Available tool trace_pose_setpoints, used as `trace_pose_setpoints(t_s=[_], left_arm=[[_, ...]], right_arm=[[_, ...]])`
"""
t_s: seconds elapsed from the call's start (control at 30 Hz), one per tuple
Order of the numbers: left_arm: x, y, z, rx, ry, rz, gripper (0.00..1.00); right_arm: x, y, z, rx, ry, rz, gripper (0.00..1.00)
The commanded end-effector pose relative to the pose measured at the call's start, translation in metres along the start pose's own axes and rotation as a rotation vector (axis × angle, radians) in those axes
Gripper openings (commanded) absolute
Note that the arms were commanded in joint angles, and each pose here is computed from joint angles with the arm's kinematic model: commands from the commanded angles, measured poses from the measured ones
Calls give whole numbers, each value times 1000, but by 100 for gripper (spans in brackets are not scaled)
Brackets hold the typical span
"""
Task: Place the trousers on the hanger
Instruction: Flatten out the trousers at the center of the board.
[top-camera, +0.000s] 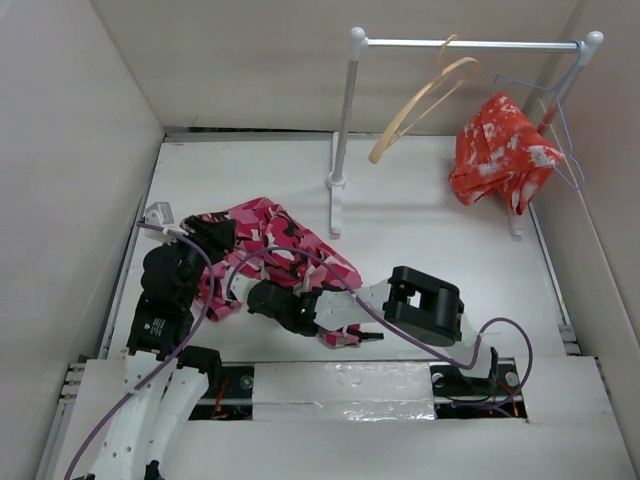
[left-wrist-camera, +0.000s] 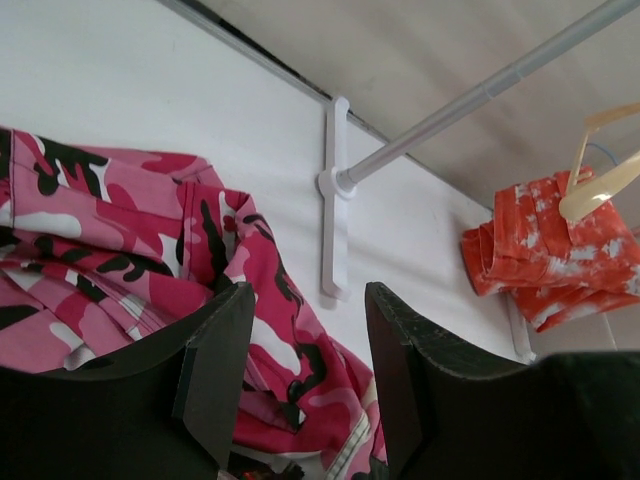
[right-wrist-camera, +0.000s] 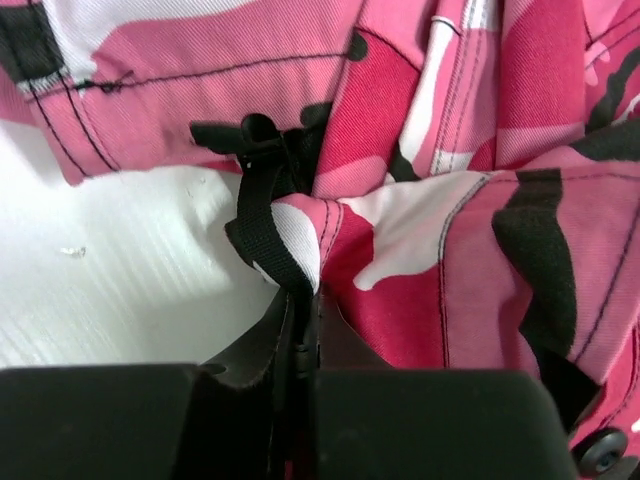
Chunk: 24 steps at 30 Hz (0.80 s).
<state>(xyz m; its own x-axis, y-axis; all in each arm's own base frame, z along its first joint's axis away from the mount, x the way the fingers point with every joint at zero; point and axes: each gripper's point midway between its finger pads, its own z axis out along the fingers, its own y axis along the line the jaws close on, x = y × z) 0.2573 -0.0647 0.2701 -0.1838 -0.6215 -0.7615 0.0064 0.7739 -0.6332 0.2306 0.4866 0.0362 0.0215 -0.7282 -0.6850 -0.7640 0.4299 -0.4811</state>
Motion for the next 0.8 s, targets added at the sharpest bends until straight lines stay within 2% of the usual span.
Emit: trace_pose_setpoints(t_s=[0.0, 0.07, 0.1, 0.17, 0.2, 0.23, 0.3, 0.4, 0.43, 0.47, 0.5, 0.57, 0.63, 0.77], left_arm=[[5, -8, 7, 59, 11, -27, 45], [14, -5, 11, 54, 37, -31, 45], [21, -4, 13, 64, 61, -32, 45], [30, 2, 15, 55, 74, -41, 45], [31, 4, 14, 57, 66, -46, 45], [31, 4, 12, 64, 54, -53, 45], [33, 7, 7, 86, 23, -66, 47], [47, 16, 10, 77, 55, -55, 48], [52, 19, 13, 69, 74, -50, 48], [59, 19, 15, 74, 97, -46, 48], [76, 21, 19, 71, 156, -39, 47], [88, 26, 23, 76, 179, -41, 47], [97, 31, 27, 77, 198, -36, 46], [104, 27, 35, 116, 222, -28, 45]], right_arm=[[-46, -33, -39, 43, -131, 99, 0], [-59, -50, -64, 53, -184, 133, 0], [-82, -80, -95, 82, -262, 188, 0], [-90, -106, -121, 101, -318, 241, 0], [-82, -116, -130, 104, -319, 274, 0], [-88, -150, -153, 138, -370, 332, 0], [-73, -166, -167, 127, -374, 384, 0], [-62, -219, -208, 207, -445, 492, 0], [-50, -229, -213, 232, -441, 515, 0], [-37, -257, -231, 298, -446, 565, 0], [-25, -269, -238, 332, -435, 596, 0], [14, -299, -254, 427, -404, 681, 0], [38, -309, -260, 452, -403, 740, 0], [114, -318, -258, 526, -310, 839, 2]])
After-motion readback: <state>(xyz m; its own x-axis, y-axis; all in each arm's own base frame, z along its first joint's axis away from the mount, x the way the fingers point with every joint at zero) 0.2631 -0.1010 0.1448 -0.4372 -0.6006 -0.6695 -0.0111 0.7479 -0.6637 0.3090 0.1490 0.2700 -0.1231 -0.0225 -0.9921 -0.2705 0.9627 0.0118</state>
